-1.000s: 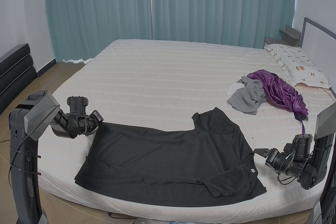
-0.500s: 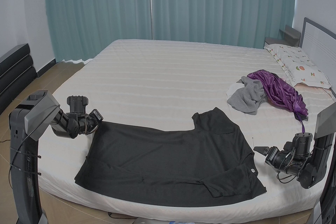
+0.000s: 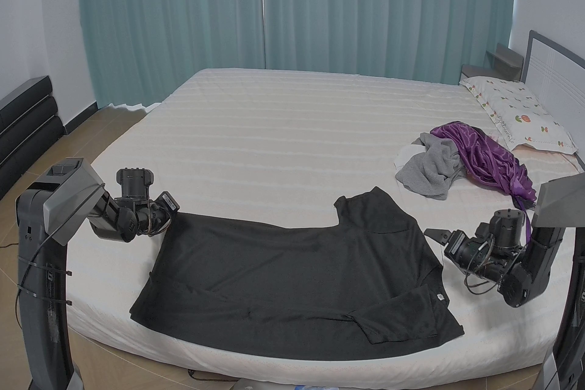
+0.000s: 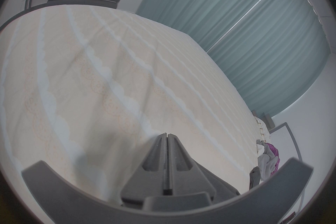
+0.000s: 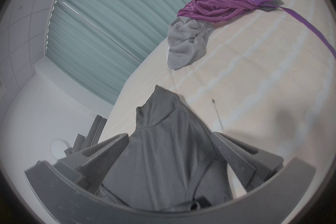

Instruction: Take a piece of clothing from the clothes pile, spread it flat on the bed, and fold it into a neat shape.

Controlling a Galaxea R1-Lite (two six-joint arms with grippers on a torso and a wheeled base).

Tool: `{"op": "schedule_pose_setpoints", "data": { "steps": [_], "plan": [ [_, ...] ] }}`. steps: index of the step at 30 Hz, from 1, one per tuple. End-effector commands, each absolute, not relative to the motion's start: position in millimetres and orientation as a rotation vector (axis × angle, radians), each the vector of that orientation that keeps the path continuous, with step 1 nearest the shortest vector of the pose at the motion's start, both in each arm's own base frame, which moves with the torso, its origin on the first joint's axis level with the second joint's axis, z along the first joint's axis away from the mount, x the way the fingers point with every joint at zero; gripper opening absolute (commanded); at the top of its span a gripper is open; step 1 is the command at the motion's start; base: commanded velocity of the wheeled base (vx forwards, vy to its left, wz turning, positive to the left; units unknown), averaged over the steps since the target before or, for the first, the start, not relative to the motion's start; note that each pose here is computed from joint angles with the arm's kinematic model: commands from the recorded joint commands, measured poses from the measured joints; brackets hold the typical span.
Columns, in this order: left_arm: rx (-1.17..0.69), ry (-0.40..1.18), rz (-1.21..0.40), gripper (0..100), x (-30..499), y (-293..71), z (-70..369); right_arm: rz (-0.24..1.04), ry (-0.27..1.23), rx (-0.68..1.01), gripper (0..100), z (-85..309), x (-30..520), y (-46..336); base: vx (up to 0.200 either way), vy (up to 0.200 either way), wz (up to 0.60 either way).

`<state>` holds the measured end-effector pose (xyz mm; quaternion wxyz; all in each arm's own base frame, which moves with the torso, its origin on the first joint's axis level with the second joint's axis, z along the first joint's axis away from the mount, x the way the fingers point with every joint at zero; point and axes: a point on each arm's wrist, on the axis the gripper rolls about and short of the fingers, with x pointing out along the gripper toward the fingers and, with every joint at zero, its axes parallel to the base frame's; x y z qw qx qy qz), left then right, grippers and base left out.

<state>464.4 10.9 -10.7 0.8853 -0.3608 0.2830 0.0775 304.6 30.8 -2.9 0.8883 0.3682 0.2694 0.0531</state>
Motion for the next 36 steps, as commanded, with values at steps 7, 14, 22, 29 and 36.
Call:
{"op": "schedule_pose_setpoints", "data": {
  "steps": [7,14,22,29,36],
  "plan": [
    [-0.769,0.598,0.171,0,462.8,14.2,-12.7,0.084,0.598,0.611,100,-21.5,420.6,70.9,0.0,0.0,0.0],
    [-0.768,0.599,0.171,0,462.6,14.2,-13.6,0.112,0.575,0.49,100,-34.6,456.9,74.4,0.0,0.0,0.0],
    [-0.768,0.601,0.172,0,462.3,14.1,-13.9,0.125,0.59,0.475,100,-38.8,475.2,79.0,0.0,0.0,0.0],
    [-0.768,0.599,0.171,0,462.7,14.2,-14.2,0.121,0.596,0.479,100,-37.9,477.0,75.0,0.0,0.0,0.0],
    [-0.768,0.599,0.171,0,462.7,14.2,-14.2,0.131,0.591,0.497,0,-31.1,475.1,71.4,0.0,0.0,0.0]
  ]
}}
